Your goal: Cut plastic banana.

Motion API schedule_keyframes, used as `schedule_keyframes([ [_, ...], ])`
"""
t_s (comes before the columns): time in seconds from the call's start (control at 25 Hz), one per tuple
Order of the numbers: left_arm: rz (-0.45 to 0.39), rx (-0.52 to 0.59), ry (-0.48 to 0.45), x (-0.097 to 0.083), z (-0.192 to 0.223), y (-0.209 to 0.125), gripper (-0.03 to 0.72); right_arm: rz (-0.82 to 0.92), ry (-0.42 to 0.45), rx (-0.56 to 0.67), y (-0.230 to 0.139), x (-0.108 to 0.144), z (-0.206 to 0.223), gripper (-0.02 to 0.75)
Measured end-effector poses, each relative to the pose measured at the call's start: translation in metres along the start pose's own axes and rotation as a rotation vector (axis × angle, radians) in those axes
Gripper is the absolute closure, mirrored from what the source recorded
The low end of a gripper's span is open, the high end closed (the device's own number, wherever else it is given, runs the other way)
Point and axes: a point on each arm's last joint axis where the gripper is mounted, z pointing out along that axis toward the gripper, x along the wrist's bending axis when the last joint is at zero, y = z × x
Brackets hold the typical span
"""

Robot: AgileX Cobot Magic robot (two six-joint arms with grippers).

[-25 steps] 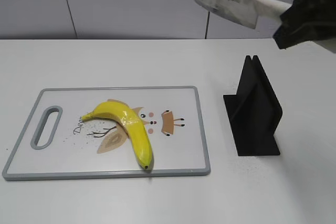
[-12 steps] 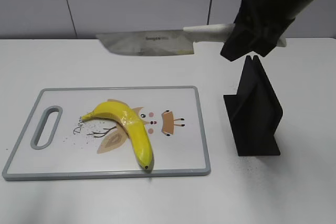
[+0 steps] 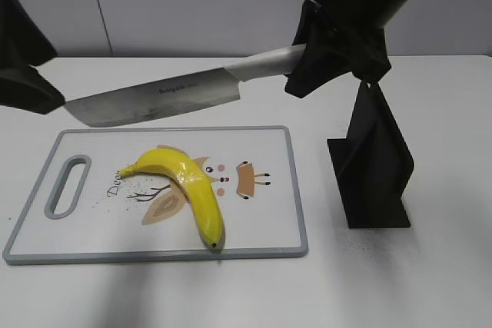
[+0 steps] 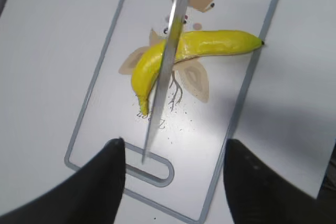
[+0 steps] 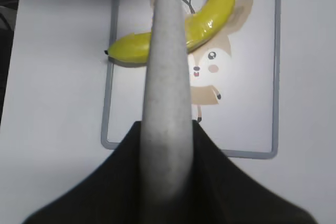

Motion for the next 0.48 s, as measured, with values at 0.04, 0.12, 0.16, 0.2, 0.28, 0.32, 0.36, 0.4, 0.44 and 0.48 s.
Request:
schedule_keyframes([
  [0.04, 0.010, 0.016, -0.021, 0.004, 0.009, 0.002, 0.116, -0.011, 0.008, -0.009, 0.000, 0.000, 0.001, 0.570],
  [0.12, 0.024, 0.045, -0.056, 0.011, 0.027, 0.003, 0.116, -0.022, 0.019, -0.016, 0.000, -0.001, 0.005, 0.570],
  [0.16, 0.023, 0.061, -0.076, 0.013, 0.036, 0.002, 0.116, -0.024, 0.024, -0.017, 0.000, -0.001, 0.007, 0.570],
  [0.2, 0.022, 0.074, -0.092, 0.016, 0.045, 0.002, 0.116, -0.022, 0.029, -0.018, -0.001, -0.002, 0.009, 0.570],
  [0.28, 0.017, 0.090, -0.107, 0.020, 0.060, 0.001, 0.117, -0.017, 0.037, -0.020, -0.001, -0.003, 0.011, 0.570],
  [0.32, 0.015, 0.097, -0.113, 0.022, 0.066, 0.001, 0.124, -0.014, 0.042, -0.023, -0.002, -0.003, 0.013, 0.570],
  [0.36, 0.012, 0.104, -0.120, 0.024, 0.072, 0.000, 0.149, -0.010, 0.047, -0.024, -0.002, -0.004, 0.015, 0.570],
  [0.4, 0.010, 0.111, -0.128, 0.024, 0.077, 0.000, 0.205, -0.009, 0.046, -0.023, -0.002, -0.005, 0.016, 0.570],
  [0.44, 0.009, 0.118, -0.135, 0.025, 0.081, -0.001, 0.298, -0.007, 0.045, -0.023, -0.003, -0.006, 0.018, 0.570],
  [0.48, 0.007, 0.123, -0.141, 0.025, 0.084, -0.001, 0.401, -0.005, 0.041, -0.023, -0.003, -0.007, 0.019, 0.570],
])
